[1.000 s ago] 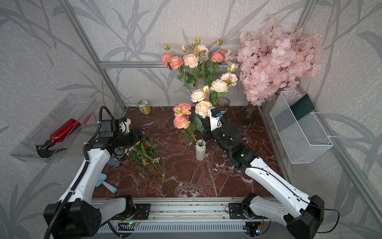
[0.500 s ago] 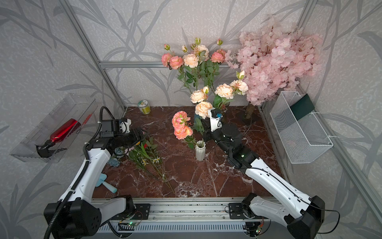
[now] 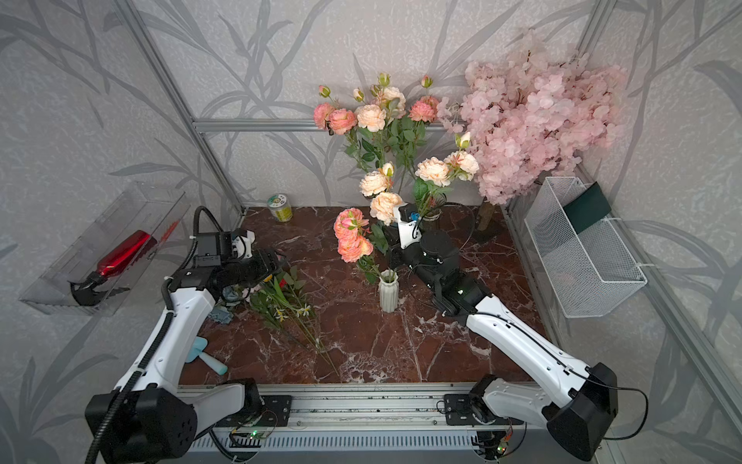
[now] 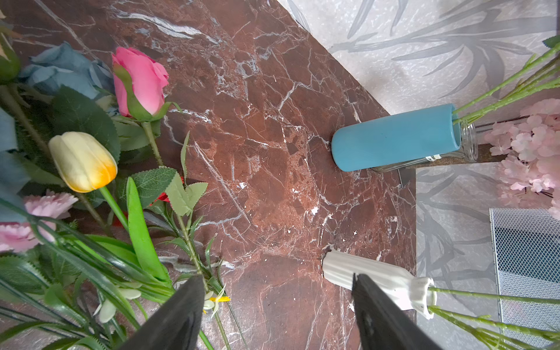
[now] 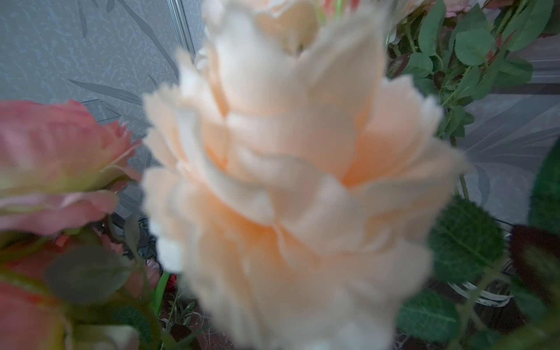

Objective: Place the pink flowers into the vase
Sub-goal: Place the flower in the vase, then move the flower to the center of the board, then reset both arms

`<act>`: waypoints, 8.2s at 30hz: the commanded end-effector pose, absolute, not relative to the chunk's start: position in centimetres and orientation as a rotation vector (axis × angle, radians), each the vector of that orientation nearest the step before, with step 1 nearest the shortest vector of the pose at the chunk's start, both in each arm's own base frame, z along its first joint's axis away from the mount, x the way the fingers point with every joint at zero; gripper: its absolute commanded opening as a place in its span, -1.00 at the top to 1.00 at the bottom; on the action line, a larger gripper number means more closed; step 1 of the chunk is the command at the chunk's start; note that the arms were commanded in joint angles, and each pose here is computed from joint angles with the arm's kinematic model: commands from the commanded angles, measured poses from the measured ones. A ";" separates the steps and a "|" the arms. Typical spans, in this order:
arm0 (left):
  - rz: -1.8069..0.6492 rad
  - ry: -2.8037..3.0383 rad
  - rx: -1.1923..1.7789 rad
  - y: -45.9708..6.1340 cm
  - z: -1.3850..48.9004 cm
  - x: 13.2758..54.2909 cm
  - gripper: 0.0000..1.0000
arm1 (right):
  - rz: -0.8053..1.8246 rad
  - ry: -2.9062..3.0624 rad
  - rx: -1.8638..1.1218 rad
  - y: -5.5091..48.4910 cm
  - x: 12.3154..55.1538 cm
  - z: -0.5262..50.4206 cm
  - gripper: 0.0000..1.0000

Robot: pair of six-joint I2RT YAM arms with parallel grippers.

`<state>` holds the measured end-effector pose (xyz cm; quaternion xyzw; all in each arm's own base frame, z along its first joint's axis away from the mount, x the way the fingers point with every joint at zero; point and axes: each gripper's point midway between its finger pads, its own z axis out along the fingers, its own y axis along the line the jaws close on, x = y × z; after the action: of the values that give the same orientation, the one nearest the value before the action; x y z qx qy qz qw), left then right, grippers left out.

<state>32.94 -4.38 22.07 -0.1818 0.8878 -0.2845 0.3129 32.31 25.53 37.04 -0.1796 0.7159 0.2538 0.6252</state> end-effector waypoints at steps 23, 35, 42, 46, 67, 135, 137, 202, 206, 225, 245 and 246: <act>-0.746 2.321 -0.473 -4.1 22.4 32.8 -0.56 | 0.545 1.661 -0.463 26.5 32.9 36.7 1.00; -0.747 2.325 -0.477 -4.1 22.3 32.9 -0.56 | 0.529 1.670 -0.448 26.1 32.9 36.1 1.00; -0.717 2.323 -0.480 -3.8 22.4 32.7 -0.60 | 0.520 1.673 -0.446 25.9 32.9 35.9 1.00; -0.721 2.325 -0.479 -3.8 22.3 32.7 -0.61 | 0.517 1.678 -0.445 25.9 32.9 35.7 1.00; -0.724 2.327 -0.482 -3.8 22.3 32.8 -0.63 | 0.497 1.684 -0.433 25.2 32.7 35.5 0.64; 0.257 2.231 -1.533 7.9 15.5 19.2 -0.52 | 0.342 2.031 -0.288 17.5 24.8 26.8 0.44; 0.336 2.218 -1.567 8.8 15.4 18.6 -0.52 | 0.331 2.040 -0.283 17.0 24.5 26.2 0.44; 0.125 2.029 -1.299 6.7 16.4 31.0 -0.44 | 0.371 2.090 -0.148 13.5 27.0 24.9 0.36; 0.211 2.003 -1.300 7.9 18.7 28.7 -0.49 | 0.199 2.128 -0.070 11.2 27.8 24.1 0.34; 0.440 1.906 -1.043 10.8 25.4 24.2 -0.98 | -0.317 1.859 0.097 3.1 34.7 26.3 -0.98; 0.294 1.813 -0.482 8.1 14.0 29.6 -0.98 | -0.365 1.658 0.076 0.7 35.5 13.4 -0.98; 0.284 1.814 -0.473 8.0 13.7 29.8 -0.98 | -0.358 1.651 0.077 0.7 35.5 13.1 -0.98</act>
<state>28.27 8.58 12.03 -0.2146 0.8005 0.1485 0.5396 34.72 0.63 9.55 -0.0040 0.7852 -0.1845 0.5912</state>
